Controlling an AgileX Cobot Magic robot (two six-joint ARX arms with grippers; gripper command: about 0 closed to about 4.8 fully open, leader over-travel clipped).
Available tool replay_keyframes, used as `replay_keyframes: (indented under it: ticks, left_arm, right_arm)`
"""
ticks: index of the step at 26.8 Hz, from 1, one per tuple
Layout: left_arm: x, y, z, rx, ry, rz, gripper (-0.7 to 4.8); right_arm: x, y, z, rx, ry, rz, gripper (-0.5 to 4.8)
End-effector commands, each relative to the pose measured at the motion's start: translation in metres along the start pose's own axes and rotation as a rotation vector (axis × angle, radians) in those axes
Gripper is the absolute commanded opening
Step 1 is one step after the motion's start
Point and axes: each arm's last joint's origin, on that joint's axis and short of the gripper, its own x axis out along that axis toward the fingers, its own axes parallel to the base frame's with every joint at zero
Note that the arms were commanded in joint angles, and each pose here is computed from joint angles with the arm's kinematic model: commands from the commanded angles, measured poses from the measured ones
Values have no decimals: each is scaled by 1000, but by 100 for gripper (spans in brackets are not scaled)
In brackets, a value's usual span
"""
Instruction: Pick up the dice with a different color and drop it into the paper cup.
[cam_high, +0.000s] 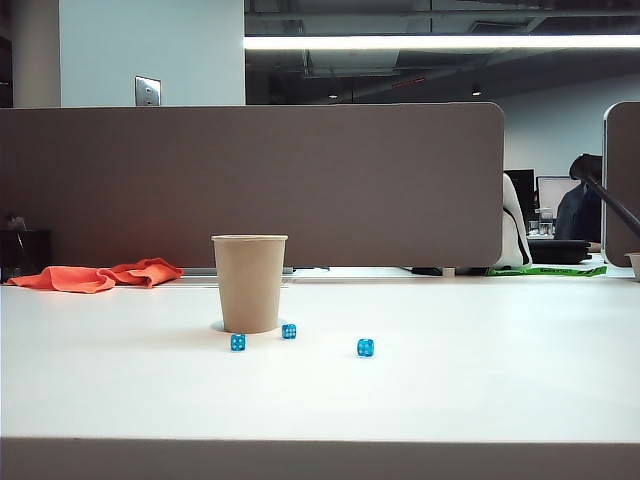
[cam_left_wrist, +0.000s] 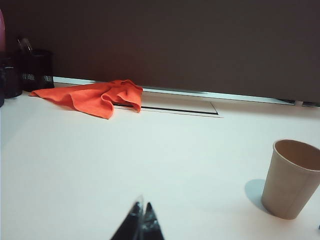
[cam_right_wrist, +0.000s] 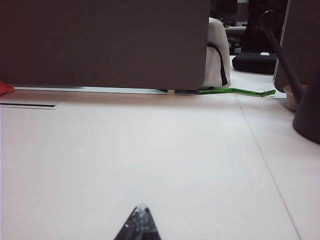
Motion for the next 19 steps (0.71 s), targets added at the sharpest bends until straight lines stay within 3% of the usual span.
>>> replay_keyframes:
  ticks: [1,7,14,19]
  left_arm:
    - [0,0,3,-2,-20,1,-6]
    - [-1,-2,11,22,-107,-44,-6]
    - [-1,-2,10,111,-96,-38,-6]
    - [-1,-2,10,121,-96,-36,-6]
  right_arm:
    - [0,0,1,-5,-18,11,-1]
    - [0,1,2,-23,-21,25,-1]
    - [0,0,0,-45,-9,6,-2]
    - [0,-1,-1,-23,8,-32,-1]
